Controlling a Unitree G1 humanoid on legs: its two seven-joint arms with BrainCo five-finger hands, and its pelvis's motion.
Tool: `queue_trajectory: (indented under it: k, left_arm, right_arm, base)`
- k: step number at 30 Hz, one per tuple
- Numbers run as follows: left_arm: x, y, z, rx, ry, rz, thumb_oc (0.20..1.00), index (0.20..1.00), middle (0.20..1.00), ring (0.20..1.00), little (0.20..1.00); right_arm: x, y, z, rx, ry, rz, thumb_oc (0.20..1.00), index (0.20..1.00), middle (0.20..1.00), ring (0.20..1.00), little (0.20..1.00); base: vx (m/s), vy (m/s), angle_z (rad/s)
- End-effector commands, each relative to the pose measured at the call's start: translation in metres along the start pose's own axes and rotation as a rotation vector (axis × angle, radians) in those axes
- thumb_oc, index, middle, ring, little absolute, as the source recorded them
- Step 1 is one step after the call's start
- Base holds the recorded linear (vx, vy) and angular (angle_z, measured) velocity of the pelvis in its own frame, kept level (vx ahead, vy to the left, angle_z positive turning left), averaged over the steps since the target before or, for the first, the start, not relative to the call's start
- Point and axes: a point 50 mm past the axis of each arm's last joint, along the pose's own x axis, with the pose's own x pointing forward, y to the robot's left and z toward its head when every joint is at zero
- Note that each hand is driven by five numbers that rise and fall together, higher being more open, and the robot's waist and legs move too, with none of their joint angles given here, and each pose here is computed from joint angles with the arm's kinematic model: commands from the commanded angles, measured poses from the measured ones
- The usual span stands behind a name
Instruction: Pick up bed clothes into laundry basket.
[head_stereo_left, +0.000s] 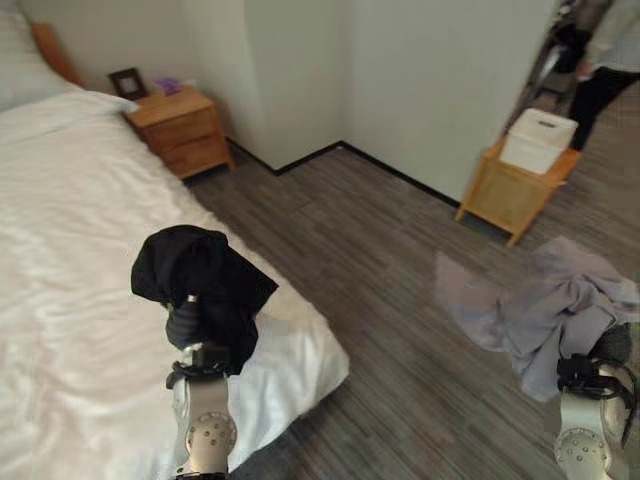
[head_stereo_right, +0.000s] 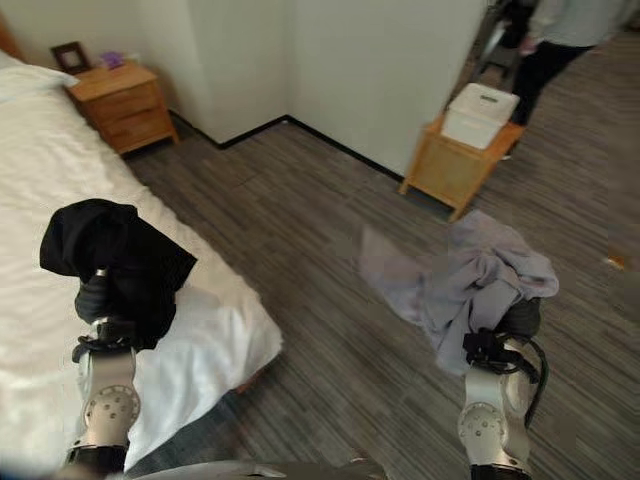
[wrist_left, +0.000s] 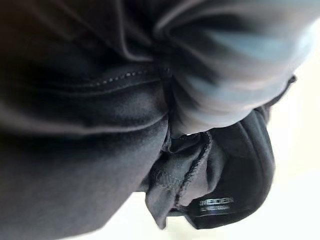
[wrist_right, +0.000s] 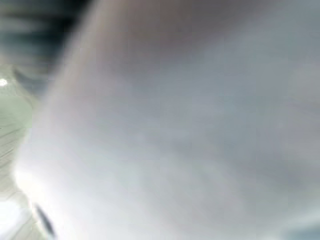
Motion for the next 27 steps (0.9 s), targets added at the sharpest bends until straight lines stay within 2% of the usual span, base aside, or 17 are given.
queue_trajectory:
  k: [1, 5, 11, 17, 23, 27]
  left_arm:
    - [0.014, -0.033, 0.021, 0.058, -0.097, -0.217, 0.200, 0.200, 0.200, 0.200, 0.200]
    - [0.017, -0.035, 0.018, 0.062, -0.095, -0.229, 0.200, 0.200, 0.200, 0.200, 0.200]
    - [0.026, -0.047, 0.014, 0.038, -0.108, -0.259, 0.200, 0.200, 0.200, 0.200, 0.200]
    - [0.027, -0.044, 0.022, 0.055, -0.151, -0.231, 0.200, 0.200, 0.200, 0.200, 0.200]
    - [0.027, -0.028, 0.043, 0.194, -0.221, -0.121, 0.200, 0.200, 0.200, 0.200, 0.200]
    - [0.031, -0.036, 0.036, 0.172, -0.199, -0.168, 0.200, 0.200, 0.200, 0.200, 0.200]
  right_arm:
    - [0.022, 0.047, 0.031, 0.071, -0.164, 0.267, 0.200, 0.200, 0.200, 0.200, 0.200]
    - [0.018, 0.044, 0.030, 0.082, -0.153, 0.272, 0.200, 0.200, 0.200, 0.200, 0.200]
    - [0.009, 0.030, 0.033, 0.052, -0.151, 0.223, 0.200, 0.200, 0.200, 0.200, 0.200]
    - [0.005, 0.023, 0.029, 0.085, -0.154, 0.160, 0.200, 0.200, 0.200, 0.200, 0.200]
    - [0.013, 0.044, 0.022, 0.107, -0.131, 0.223, 0.200, 0.200, 0.200, 0.200, 0.200]
    - [0.012, 0.035, 0.027, 0.077, -0.138, 0.200, 0.200, 0.200, 0.200, 0.200, 0.200]
  base:
    - [0.12, -0.192, -1.60]
    - [0.13, -0.089, -1.40]
    - [0.10, 0.016, -0.77]
    - [0.17, 0.140, -0.13]
    - [0.14, 0.148, -0.06]
    - [0.34, 0.024, -0.29]
